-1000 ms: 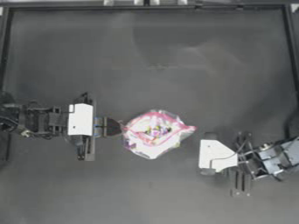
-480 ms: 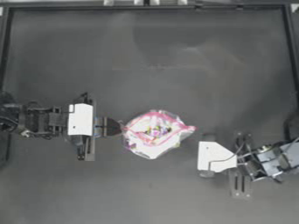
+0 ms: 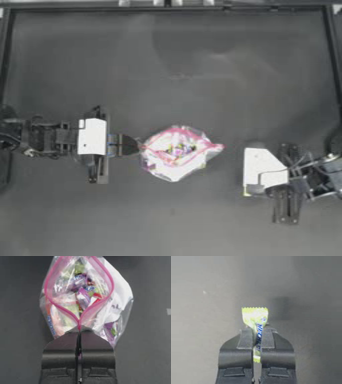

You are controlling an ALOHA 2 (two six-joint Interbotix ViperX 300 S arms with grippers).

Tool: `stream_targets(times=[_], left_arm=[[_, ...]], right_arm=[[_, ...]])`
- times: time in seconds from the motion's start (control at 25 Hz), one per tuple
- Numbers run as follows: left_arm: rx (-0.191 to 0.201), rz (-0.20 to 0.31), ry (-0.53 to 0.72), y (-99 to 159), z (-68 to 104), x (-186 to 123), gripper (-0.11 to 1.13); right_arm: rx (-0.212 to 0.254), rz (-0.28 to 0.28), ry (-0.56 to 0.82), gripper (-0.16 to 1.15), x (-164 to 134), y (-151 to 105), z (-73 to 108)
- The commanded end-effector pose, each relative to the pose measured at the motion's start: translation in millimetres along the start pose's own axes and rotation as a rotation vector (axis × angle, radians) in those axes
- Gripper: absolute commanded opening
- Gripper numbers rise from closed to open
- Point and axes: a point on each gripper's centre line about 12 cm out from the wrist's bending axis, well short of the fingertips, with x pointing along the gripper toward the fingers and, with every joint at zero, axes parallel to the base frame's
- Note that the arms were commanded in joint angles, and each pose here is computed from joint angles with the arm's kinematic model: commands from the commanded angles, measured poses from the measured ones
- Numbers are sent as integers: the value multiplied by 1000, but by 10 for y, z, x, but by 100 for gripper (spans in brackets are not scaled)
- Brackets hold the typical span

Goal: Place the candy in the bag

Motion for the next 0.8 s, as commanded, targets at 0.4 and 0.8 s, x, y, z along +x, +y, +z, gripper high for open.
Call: stream_targets(times=[0.4,0.8], left_arm=[[0,9,-61,20,160,-11,5],[7,13,-82,24,183,-10,5]], right_arm=[[-16,-10,-258,5,-514,-143,578],[-84,-87,-387,5,-534,-293,1073]])
